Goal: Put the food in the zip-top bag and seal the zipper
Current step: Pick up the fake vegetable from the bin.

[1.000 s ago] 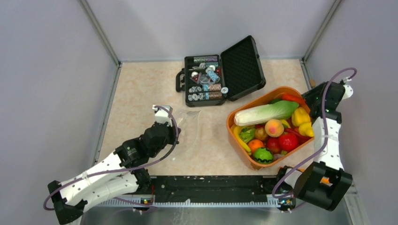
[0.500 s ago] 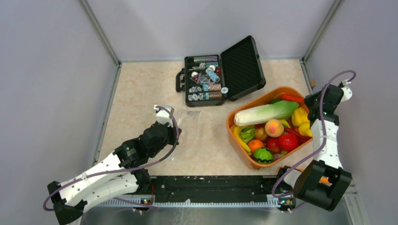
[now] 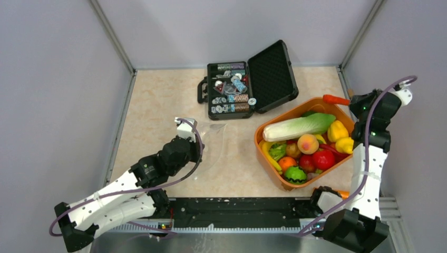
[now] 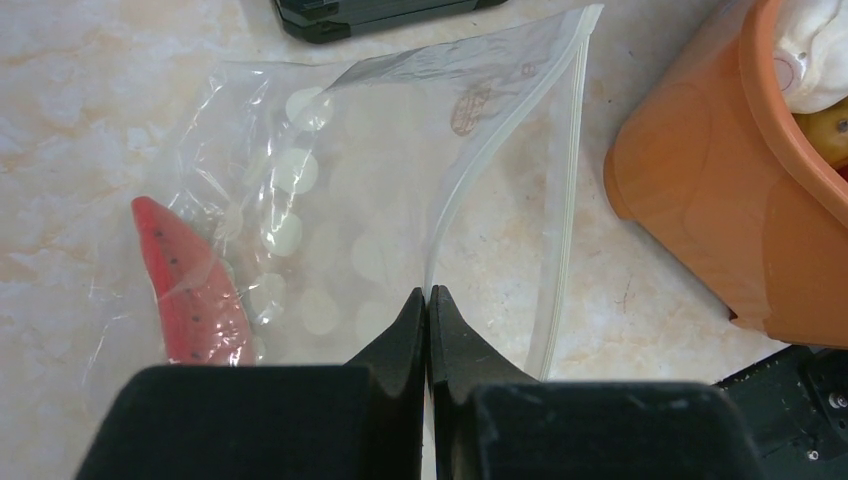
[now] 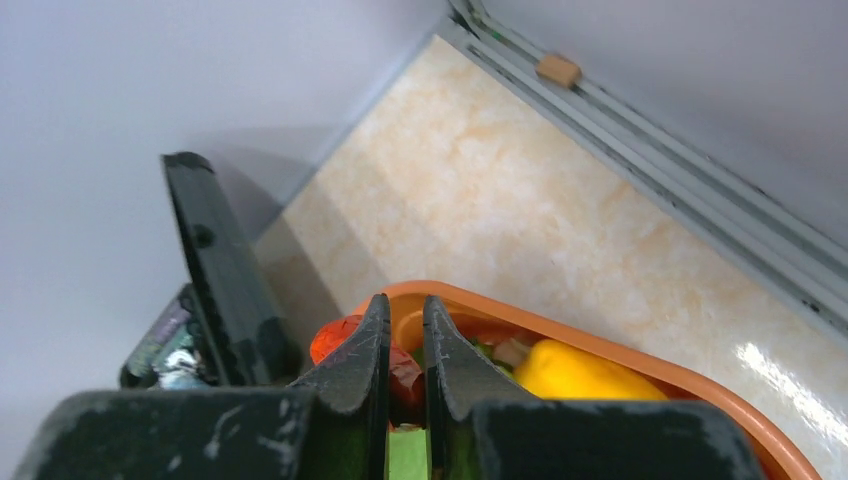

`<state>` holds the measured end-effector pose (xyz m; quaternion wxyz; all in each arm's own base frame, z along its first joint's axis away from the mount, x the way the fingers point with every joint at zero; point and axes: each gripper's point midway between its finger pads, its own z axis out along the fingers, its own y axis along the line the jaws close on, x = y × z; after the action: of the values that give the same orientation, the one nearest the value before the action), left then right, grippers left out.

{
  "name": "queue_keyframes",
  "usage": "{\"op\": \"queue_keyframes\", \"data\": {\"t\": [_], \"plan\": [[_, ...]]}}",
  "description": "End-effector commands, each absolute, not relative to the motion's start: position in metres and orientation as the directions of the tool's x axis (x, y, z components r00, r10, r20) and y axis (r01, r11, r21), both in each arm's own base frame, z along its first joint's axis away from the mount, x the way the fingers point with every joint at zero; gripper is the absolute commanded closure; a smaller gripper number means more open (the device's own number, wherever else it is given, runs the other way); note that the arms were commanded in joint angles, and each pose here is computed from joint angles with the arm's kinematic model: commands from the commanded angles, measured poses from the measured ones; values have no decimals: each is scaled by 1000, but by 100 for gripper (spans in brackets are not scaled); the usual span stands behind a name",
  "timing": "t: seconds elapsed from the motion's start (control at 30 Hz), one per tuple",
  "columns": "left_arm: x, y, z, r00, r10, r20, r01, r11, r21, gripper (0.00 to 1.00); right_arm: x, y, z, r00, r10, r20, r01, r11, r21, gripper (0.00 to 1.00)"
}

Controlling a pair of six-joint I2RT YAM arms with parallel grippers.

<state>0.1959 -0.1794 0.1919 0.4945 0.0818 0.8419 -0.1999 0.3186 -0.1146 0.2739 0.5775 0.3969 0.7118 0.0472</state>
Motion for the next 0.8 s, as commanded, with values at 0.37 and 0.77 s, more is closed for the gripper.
{"op": "queue_keyframes", "data": {"t": [0.37,0.77], "plan": [[201,-178,209,-487,-157,-859,277,905,-323,100,275,42,342,-325,652,-685,-185,667,722,100],[201,-186,208,-518,-194,-833,258,893,-369,100,220,155,329,-542,475,-693,-431,551,715,100]]}}
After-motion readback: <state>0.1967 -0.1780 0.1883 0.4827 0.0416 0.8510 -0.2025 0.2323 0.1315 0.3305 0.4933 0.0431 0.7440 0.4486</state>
